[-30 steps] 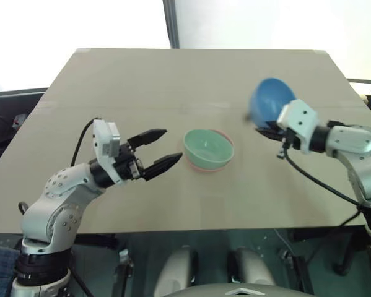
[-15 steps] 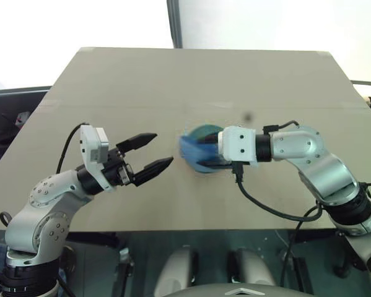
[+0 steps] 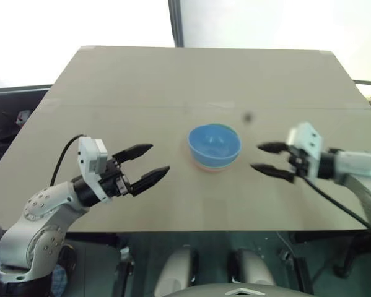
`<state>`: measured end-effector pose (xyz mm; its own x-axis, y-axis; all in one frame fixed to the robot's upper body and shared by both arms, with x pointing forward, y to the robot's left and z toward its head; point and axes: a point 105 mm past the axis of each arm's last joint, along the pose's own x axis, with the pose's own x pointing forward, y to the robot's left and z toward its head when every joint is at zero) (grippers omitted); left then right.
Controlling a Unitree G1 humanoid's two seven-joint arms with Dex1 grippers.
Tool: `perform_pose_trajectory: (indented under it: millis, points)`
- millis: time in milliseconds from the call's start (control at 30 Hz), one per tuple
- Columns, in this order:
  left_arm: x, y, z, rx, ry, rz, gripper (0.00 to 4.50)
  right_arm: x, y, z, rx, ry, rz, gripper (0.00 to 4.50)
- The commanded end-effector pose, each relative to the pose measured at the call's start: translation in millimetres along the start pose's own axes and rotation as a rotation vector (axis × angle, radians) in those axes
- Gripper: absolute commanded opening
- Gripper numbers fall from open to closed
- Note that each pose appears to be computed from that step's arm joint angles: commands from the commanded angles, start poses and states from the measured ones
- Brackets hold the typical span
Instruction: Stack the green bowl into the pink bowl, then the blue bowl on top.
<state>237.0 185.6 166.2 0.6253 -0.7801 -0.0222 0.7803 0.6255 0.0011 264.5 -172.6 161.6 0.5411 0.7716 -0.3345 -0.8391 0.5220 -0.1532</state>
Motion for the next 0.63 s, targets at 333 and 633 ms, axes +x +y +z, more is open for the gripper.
perform_pose_trajectory:
  millis: [333,633]
  points:
    - [-26,9,11,0.067,0.011,0.048,4.43,-71,-8,2,0.026,-0.134,-0.056,2.82]
    - [-30,7,13,0.082,0.004,0.030,4.43,-70,0,10,0.014,-0.175,-0.011,2.82]
